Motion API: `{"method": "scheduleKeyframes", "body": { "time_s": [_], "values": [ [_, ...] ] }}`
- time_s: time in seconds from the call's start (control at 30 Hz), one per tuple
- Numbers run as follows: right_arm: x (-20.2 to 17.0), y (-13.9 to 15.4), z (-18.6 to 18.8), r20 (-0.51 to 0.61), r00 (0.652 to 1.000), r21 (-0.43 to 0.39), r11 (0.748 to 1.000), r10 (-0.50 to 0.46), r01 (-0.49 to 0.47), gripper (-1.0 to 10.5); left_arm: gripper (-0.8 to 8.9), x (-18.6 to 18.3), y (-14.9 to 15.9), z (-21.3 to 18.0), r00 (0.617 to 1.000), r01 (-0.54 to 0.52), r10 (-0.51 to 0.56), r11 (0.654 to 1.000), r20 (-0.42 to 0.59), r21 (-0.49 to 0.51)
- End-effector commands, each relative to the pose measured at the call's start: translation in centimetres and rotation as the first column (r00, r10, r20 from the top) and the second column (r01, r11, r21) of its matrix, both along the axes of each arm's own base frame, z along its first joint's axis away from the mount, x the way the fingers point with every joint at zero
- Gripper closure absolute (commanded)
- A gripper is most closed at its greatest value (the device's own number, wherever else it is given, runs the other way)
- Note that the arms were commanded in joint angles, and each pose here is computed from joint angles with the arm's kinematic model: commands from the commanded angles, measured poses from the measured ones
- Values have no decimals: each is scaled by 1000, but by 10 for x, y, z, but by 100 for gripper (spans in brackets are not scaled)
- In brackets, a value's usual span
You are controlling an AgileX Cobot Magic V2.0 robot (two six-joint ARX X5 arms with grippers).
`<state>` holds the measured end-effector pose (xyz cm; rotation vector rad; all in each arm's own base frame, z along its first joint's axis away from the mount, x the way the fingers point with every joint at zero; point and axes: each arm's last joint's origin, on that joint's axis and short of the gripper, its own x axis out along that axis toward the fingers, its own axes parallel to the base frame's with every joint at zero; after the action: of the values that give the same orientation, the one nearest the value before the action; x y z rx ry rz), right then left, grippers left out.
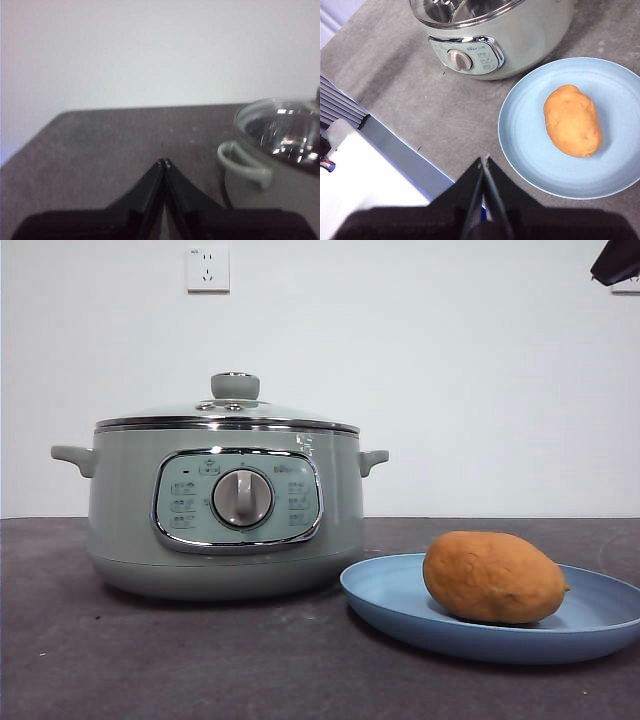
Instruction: Take the potato out from the steamer,put the potato on the plate,close the lid
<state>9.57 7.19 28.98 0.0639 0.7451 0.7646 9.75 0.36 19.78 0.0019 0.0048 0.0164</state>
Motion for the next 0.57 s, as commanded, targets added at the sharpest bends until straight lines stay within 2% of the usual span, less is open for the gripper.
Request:
{"method": "scheduleKeyframes", "body": {
  "time_s": [0.03, 0.4, 0.57],
  "values": [
    [0, 0, 2, 6, 1000, 7, 1000, -4, 4, 946, 816, 1, 0, -15, 1000, -7, 7, 1000, -11, -29],
    [0, 0, 2, 6, 1000, 7, 1000, -4, 4, 946, 816, 0, 0, -43, 996, -9, 6, 999, -93, -33],
    [0, 0, 2, 6, 1000, 7, 1000, -4, 4, 946, 816, -2, 0, -51, 984, -7, 1, 999, -179, -37]
  ]
}}
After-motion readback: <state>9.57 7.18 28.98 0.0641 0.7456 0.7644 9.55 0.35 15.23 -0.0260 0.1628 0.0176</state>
